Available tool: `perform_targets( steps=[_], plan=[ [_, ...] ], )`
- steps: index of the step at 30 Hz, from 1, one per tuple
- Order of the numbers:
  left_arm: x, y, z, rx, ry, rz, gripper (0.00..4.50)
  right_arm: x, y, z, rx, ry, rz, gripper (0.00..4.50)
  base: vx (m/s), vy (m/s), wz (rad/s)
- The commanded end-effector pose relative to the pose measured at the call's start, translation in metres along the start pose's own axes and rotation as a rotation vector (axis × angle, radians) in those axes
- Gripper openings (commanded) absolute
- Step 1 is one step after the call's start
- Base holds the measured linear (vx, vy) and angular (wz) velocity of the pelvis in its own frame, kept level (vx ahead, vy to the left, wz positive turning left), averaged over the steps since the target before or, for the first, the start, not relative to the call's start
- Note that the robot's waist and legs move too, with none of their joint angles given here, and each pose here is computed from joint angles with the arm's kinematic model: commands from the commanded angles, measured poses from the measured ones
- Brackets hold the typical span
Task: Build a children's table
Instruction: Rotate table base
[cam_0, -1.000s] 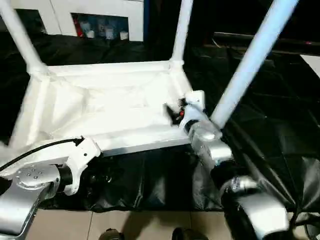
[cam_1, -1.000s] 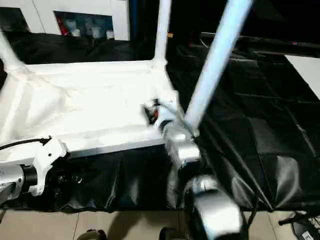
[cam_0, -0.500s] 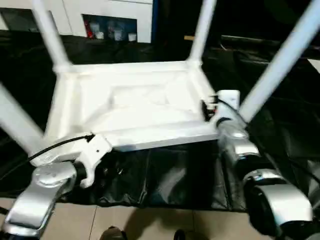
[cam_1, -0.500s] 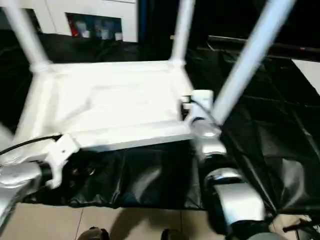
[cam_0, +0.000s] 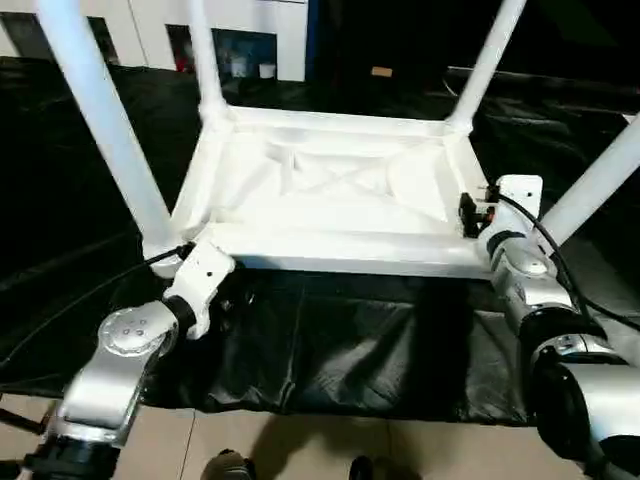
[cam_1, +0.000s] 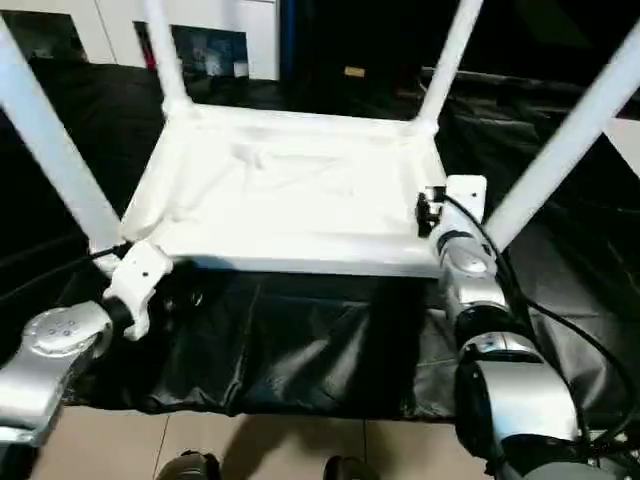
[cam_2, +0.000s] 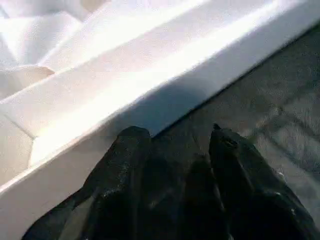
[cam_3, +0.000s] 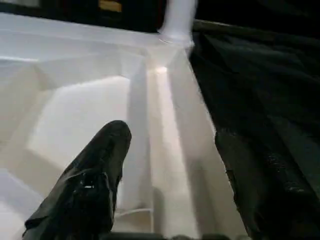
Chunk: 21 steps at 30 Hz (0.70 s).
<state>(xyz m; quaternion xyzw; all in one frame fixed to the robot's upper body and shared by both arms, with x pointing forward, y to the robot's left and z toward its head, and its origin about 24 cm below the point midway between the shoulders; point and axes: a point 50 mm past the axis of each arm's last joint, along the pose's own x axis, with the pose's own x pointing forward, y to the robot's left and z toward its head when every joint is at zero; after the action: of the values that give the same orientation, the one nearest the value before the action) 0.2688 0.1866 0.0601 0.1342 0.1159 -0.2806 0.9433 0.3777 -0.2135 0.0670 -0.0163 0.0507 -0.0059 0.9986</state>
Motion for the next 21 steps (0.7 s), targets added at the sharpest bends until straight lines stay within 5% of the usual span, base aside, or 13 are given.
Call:
perform_targets(
  steps=[1,11,19,21],
  plan=[
    [-0.009,-0.001,0.005,-0.058,-0.086,0.035,2.64,-0.001,0.008,0.009,0.016,-0.078,0.119,3.14,0.0,0.0,0.0],
    [-0.057,-0.001,0.003,-0.106,-0.364,0.412,3.53,-0.035,0.04,0.014,0.078,-0.234,0.419,4.13,0.0,0.0,0.0],
    [-0.071,0.001,0.01,-0.076,-0.47,0.652,4.12,-0.086,0.05,0.01,0.152,-0.208,0.517,4.5,0.0,0.0,0.0],
    [-0.07,0.008,0.01,-0.061,-0.47,0.684,4.3,-0.1,0.052,0.006,0.106,-0.172,0.513,4.5,0.0,0.0,0.0]
  ],
)
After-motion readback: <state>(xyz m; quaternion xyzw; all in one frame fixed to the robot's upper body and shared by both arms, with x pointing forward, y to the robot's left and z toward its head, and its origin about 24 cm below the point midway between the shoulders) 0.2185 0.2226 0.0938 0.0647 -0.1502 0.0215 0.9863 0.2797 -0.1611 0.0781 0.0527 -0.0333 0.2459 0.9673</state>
